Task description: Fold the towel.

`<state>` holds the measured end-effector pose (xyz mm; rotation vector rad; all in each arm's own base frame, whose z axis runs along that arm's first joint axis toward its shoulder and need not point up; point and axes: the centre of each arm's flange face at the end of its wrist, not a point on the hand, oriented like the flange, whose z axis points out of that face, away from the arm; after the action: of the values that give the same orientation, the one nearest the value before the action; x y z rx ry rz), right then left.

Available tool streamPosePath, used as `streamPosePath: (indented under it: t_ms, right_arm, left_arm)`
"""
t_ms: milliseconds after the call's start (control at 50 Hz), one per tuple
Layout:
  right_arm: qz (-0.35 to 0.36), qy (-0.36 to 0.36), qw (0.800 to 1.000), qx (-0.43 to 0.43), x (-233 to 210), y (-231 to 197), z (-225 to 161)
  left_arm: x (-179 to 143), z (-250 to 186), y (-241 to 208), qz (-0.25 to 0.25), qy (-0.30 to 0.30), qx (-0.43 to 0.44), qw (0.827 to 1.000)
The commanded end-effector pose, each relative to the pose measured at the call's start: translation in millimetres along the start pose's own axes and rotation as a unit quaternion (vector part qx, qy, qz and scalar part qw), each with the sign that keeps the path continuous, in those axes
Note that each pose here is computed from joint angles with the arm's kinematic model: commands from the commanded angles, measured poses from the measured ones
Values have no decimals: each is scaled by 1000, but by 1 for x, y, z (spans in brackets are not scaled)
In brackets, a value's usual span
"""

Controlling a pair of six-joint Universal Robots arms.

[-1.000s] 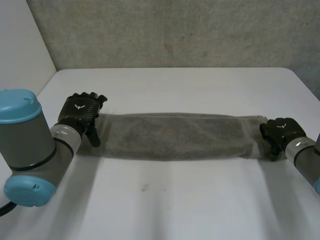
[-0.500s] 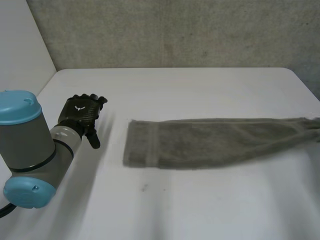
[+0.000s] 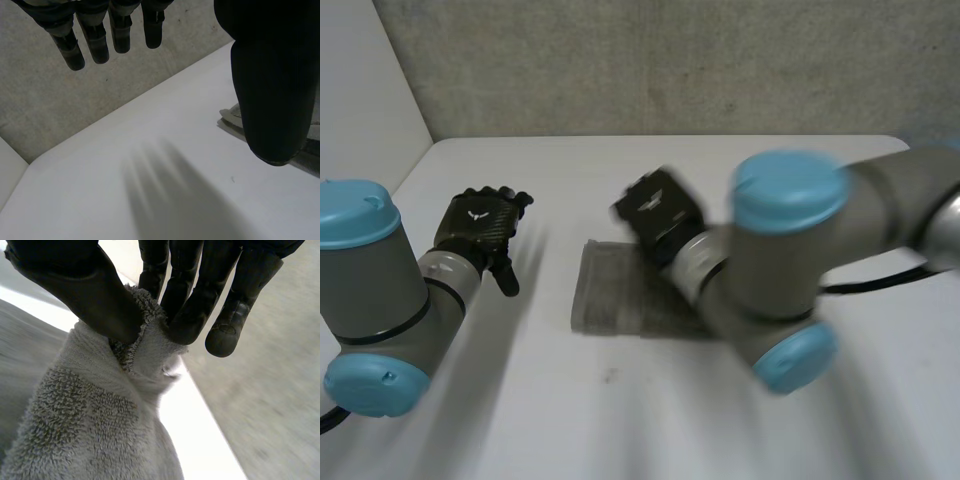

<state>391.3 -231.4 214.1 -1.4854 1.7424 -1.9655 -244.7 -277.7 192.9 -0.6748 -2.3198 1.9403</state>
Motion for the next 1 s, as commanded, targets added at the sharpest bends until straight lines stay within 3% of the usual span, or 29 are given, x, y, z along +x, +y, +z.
streamPosePath:
  t_ms: [20, 100, 240, 280, 340, 380, 480, 660, 1000]
  right_arm:
    - [-25, -94, 995, 1, -88, 7, 0]
    - [-59, -110, 992, -7, -101, 13, -5]
    - [-50, -75, 996, -10, -69, -2, -20]
    - [-28, -33, 998, -41, -28, 12, -27]
    - [-11, -12, 998, -63, -8, 24, -32]
    - [37, 20, 994, -104, 20, 47, -45]
    - [89, 52, 979, -177, 45, 93, -66]
    - [110, 46, 972, -203, 35, 137, -84]
    - [146, 57, 973, -169, 38, 137, -80]
  left_arm:
    - [0, -1, 1, 0, 1, -2, 1000]
    - [1, -2, 2, 0, 2, -4, 1000]
    - [1, -2, 1, 0, 2, -1, 1000]
    - [1, -2, 2, 1, 2, -3, 1000]
    - [2, -2, 3, 1, 3, -4, 1000]
    - [2, -2, 2, 1, 3, -3, 1000]
    - [3, -2, 2, 1, 4, -2, 1000]
    - [8, -3, 4, 3, 9, 2, 1000]
    - [12, -6, 2, 4, 15, 7, 1000]
